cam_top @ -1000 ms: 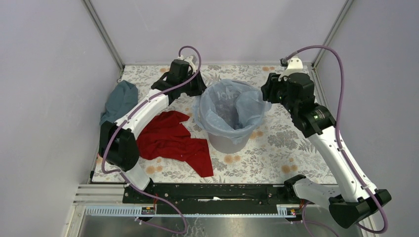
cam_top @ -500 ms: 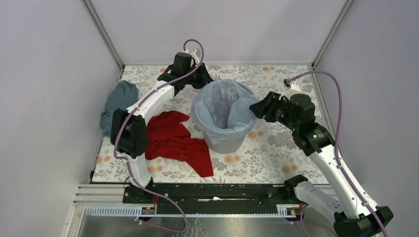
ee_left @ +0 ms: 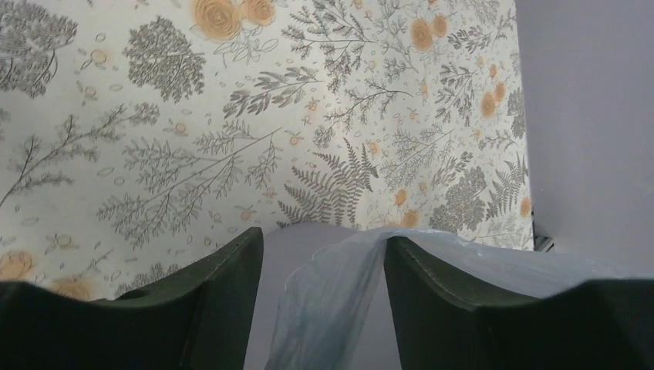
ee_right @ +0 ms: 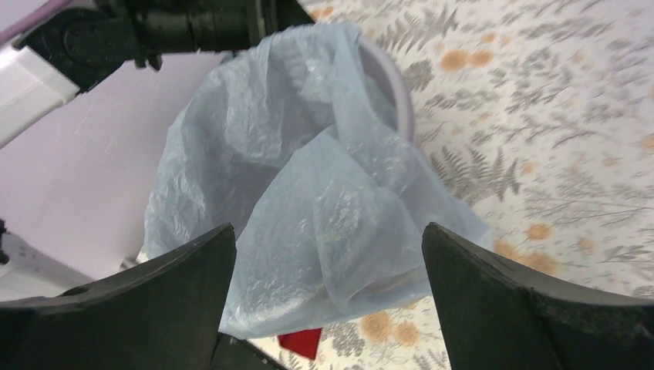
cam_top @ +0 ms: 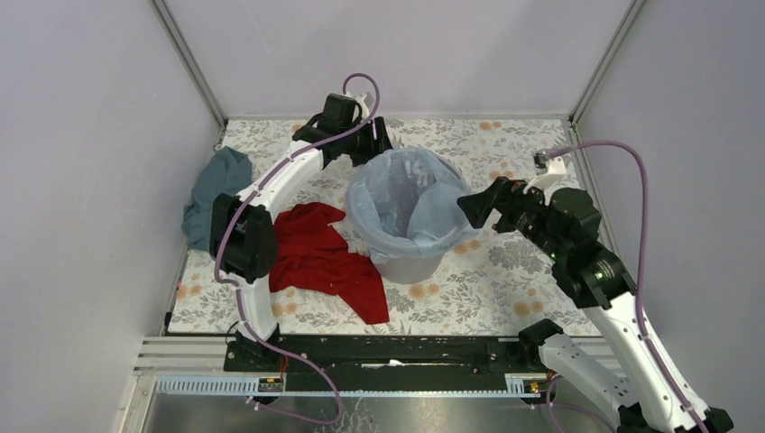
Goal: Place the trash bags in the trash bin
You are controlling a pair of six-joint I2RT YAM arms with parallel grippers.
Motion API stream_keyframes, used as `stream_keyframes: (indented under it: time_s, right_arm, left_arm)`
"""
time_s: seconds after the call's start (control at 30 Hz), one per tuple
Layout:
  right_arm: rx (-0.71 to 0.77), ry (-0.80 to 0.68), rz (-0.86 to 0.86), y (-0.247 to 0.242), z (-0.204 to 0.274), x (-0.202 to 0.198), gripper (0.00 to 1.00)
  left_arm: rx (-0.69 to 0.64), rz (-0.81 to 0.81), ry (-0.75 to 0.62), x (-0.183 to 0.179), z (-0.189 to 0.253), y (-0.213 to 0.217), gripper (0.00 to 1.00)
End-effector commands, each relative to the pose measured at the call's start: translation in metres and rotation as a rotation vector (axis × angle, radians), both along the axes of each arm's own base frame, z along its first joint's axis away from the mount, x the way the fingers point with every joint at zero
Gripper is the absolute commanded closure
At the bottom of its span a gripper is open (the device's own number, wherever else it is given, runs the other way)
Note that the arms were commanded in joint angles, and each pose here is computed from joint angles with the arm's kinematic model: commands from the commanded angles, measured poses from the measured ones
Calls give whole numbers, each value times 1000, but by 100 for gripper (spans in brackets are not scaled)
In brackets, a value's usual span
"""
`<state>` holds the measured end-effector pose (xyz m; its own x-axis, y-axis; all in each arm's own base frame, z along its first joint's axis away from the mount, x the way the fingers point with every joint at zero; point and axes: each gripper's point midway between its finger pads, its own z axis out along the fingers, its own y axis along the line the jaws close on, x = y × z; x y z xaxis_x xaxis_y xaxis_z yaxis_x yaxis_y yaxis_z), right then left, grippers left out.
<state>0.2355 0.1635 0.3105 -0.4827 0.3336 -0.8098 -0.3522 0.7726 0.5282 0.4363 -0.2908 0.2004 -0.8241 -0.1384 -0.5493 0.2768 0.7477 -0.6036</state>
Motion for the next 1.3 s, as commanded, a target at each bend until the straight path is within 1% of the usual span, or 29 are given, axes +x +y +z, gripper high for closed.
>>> stream_keyframes:
  time_s: [0.0, 0.13, 0.2, 0.27, 0.33, 0.47, 0.53, 0.63, 0.77, 0.9, 1.0, 1.1, 1.17, 1.2, 1.27]
  right_arm:
    - [-105, -79, -158, -30, 4, 19, 6]
    - [-145, -80, -221, -44, -3, 27, 9]
    - [-136, -81, -243, -50, -5, 25, 14]
    - [-99, -79, -243, -51, -7, 21, 16]
    - [-84, -70, -216, -47, -13, 18, 16]
    - [-176, 26, -260, -59, -42, 19, 17]
    - [-200, 32, -259, -64, -43, 10, 18]
    - [-205, 12, -203, -62, -42, -5, 17]
    - [-218, 88, -124, -50, -64, -11, 17]
    - [-189, 82, -88, -35, -73, 4, 17]
    - [-208, 72, -93, -31, -86, 22, 17]
    - [-195, 36, 26, -9, -92, 30, 13]
    - [-177, 21, 50, -1, -94, 37, 13]
    - [-175, 13, 34, -1, -94, 43, 16]
    - [-176, 4, -6, -4, -98, 52, 26]
  left_arm:
    - [15, 34, -127, -2, 58, 22, 34]
    - [37, 74, -164, -5, 75, 49, 20]
    - [33, 86, -172, -6, 78, 67, 9]
    - [11, 103, -160, -7, 77, 88, 4]
    - [-34, 124, -153, -9, 77, 105, 1]
    - [-90, 160, -115, -22, 69, 119, 1]
    - [-112, 172, -103, -35, 61, 120, 1]
    - [-161, 154, -93, -55, 53, 117, 2]
    - [-168, 147, -59, -72, 38, 117, 9]
    - [-227, 131, -27, -78, 26, 109, 14]
    - [-287, 107, 29, -80, 13, 100, 18]
    - [-330, 86, 88, -82, 0, 89, 19]
    - [-330, 84, 95, -84, -7, 82, 20]
    - [-325, 86, 93, -86, -10, 80, 20]
    - [-323, 93, 102, -91, -19, 75, 23]
